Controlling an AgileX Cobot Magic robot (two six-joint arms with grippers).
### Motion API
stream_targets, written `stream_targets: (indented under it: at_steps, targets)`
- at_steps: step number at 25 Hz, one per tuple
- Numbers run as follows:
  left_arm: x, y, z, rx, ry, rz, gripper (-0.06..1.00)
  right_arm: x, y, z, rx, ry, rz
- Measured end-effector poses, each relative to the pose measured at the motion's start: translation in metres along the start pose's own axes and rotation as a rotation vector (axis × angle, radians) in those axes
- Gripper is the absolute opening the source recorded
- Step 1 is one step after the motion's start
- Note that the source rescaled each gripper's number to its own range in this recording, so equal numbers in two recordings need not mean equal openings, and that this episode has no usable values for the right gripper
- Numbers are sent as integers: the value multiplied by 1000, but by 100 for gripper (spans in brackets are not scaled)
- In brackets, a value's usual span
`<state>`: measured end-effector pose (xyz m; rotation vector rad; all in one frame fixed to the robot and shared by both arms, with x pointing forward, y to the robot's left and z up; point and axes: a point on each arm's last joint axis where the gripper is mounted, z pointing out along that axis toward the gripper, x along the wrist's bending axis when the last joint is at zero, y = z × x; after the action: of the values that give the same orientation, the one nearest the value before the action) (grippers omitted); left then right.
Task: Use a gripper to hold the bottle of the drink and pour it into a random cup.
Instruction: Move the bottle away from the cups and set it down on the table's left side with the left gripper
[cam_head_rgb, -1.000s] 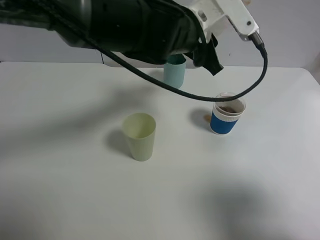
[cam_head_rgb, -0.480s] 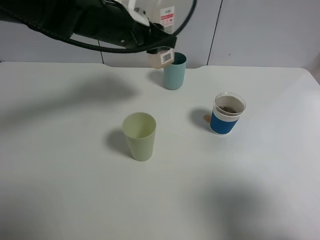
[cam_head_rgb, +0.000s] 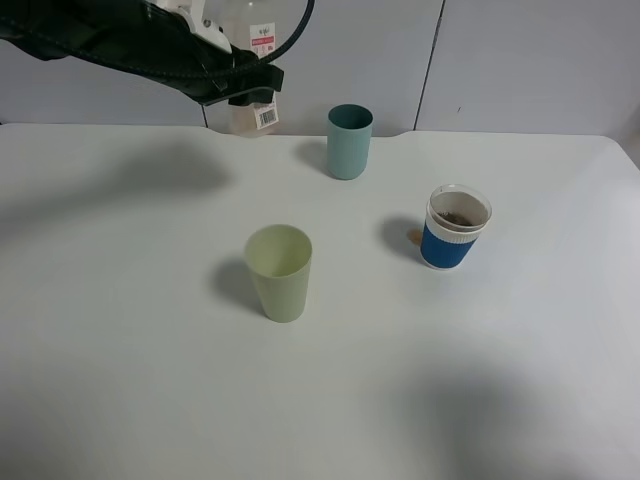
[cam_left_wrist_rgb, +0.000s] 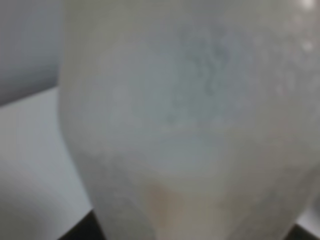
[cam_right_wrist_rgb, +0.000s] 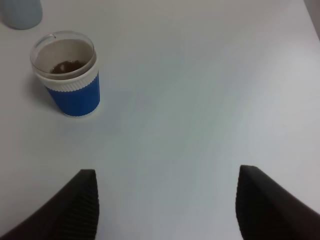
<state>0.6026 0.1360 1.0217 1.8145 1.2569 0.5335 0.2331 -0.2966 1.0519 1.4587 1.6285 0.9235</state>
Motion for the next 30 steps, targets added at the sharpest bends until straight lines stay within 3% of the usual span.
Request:
stream_targets:
  at_steps: [10,13,18,23,25,30]
  targets:
    - [10,-28,3,-25,72,-42,0,0,0,0,0,0,0]
    - [13,-41,2,-101,28,-103,0,0,0,0,0,0,0]
    - [31,-60,-7,-223,-132,-160,0,0,0,0,0,0,0]
    - [66,-84,-16,-192,-81,-217,0,0,0,0,0,0,0]
    - [80,-93,-21,-192,-52,-209,0,0,0,0,0,0,0]
    - [98,-115,-36,-234,-35,-55,0,0,0,0,0,0,0]
